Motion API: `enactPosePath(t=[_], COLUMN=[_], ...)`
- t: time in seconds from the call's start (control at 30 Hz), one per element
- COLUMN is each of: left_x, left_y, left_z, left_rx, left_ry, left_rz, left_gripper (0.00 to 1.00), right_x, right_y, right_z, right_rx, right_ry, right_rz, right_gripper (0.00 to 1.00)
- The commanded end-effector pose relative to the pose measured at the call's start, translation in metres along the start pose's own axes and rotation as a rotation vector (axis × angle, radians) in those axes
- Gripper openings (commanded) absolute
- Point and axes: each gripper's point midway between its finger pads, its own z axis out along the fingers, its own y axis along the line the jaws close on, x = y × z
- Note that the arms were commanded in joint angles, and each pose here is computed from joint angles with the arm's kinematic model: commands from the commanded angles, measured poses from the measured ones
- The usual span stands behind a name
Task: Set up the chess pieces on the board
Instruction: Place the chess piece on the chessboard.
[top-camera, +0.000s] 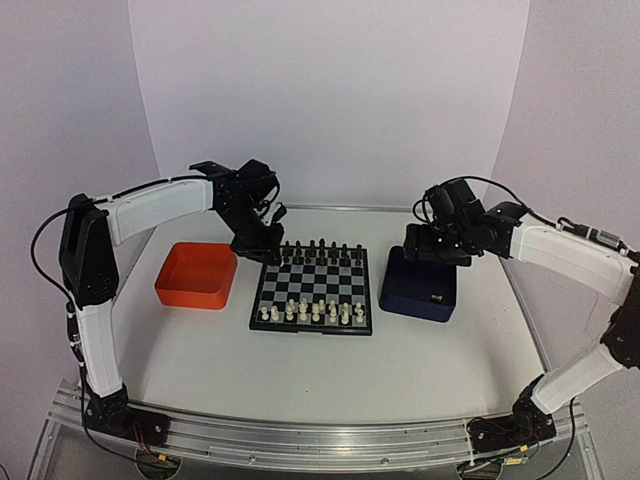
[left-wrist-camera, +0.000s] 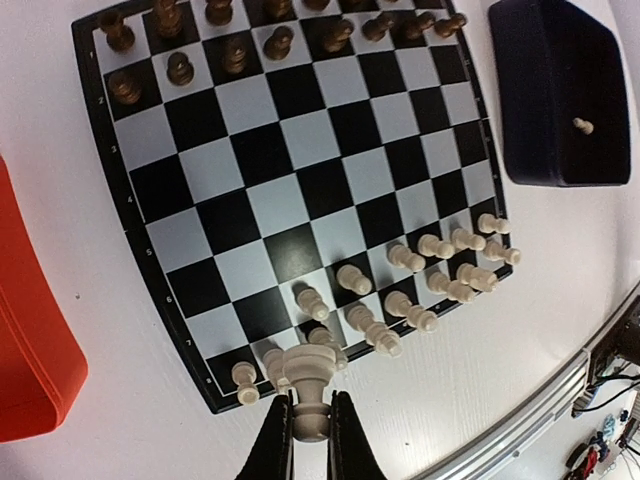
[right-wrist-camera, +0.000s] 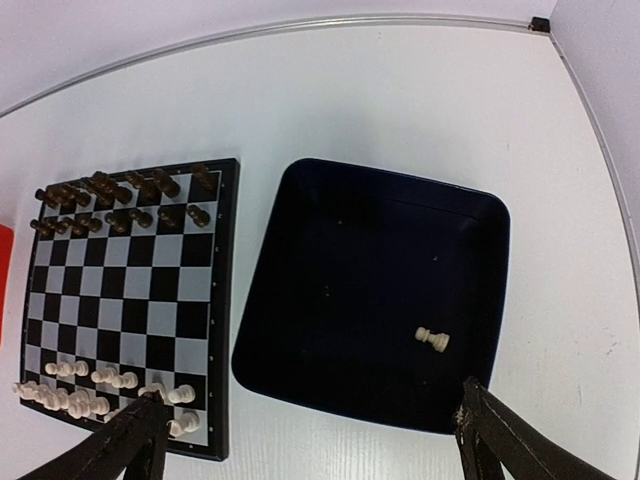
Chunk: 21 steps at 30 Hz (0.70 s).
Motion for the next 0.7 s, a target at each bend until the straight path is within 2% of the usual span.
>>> enactPosePath(t=[0.0,0.37,0.67], left_x=[0.030,0.034,0.035], left_y=[0.012,0.015,0.020], left_z=[0.014,0.042,0.051], left_rx=[-0.069,-0.056,-0.054], left_ry=[0.210,0.327,0.354], left_rz=[-0.004,-0.002,-0.026], left_gripper=[0.00,0.00,0.00], right_x=[0.003,0.018,0.027], right_y=[-0.009,-0.022,-0.031], right_z=[0.003,0.013,0.019], right_rx=[0.010,0.014,0.037], right_ry=[0.049,0.119,0.155], right_rz=[-0.026,0.019,0.033], right_gripper=[0.96,0.96,0.96])
